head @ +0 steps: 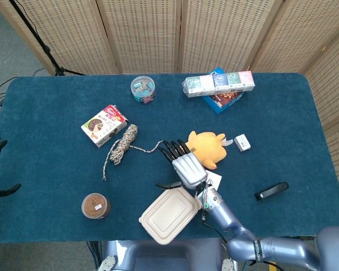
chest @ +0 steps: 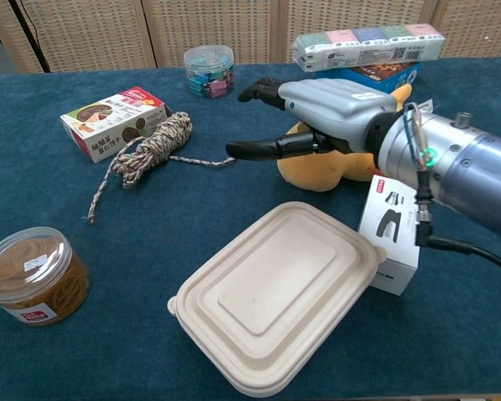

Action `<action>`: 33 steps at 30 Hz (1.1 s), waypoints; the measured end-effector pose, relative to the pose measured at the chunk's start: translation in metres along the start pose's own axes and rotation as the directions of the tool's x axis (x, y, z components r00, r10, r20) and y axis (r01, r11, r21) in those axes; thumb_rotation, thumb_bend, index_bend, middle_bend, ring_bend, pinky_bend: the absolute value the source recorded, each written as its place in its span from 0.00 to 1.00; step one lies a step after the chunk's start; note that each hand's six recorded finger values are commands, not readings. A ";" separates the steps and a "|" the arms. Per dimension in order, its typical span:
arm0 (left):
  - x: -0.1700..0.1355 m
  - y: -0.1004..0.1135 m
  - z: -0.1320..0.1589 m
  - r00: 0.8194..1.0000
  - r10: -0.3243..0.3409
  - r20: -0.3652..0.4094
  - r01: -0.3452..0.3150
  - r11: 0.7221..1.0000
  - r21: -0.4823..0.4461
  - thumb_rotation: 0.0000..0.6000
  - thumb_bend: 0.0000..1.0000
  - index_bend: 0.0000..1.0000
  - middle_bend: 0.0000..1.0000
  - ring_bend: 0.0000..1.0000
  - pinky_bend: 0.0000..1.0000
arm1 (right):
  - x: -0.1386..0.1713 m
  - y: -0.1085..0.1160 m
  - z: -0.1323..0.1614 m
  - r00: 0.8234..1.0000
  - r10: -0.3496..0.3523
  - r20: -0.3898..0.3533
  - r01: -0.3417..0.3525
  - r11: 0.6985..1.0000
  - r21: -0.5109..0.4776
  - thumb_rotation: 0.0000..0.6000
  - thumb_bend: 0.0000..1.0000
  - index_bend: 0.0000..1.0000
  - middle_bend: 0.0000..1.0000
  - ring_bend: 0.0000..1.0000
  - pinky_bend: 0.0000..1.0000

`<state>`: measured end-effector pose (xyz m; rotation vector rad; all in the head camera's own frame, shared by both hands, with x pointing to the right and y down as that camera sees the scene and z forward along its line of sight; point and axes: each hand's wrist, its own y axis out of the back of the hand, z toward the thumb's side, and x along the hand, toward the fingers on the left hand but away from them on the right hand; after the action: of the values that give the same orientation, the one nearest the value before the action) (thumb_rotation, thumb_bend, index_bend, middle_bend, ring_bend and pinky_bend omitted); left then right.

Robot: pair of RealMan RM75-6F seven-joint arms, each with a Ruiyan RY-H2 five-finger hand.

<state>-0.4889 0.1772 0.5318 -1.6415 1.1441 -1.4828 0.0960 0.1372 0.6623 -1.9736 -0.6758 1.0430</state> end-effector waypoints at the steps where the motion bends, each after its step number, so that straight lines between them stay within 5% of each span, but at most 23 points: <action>1: 0.000 0.000 0.000 1.000 0.000 -0.001 0.000 1.000 -0.001 1.00 0.00 0.00 0.00 0.00 0.00 | -0.004 -0.002 0.001 1.000 0.001 0.004 0.000 1.000 -0.010 0.02 0.00 0.00 0.00 0.00 0.00; 20: 0.000 -0.001 -0.002 1.000 -0.015 -0.002 0.015 1.000 -0.008 1.00 0.00 0.00 0.00 0.00 0.00 | -0.052 -0.007 -0.004 0.994 -0.087 0.065 0.097 0.982 -0.160 0.02 0.00 0.00 0.00 0.00 0.00; 33: -0.001 -0.005 0.000 0.999 -0.046 0.001 0.046 0.999 -0.009 1.00 0.00 0.00 0.00 0.00 0.00 | -0.059 -0.034 -0.002 0.997 -0.064 0.054 0.070 0.990 -0.123 0.03 0.00 0.00 0.00 0.00 0.00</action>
<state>-0.4883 0.1800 0.5359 -1.6853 1.1210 -1.5072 0.0640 0.1118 0.7162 -2.0227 -0.8470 1.0341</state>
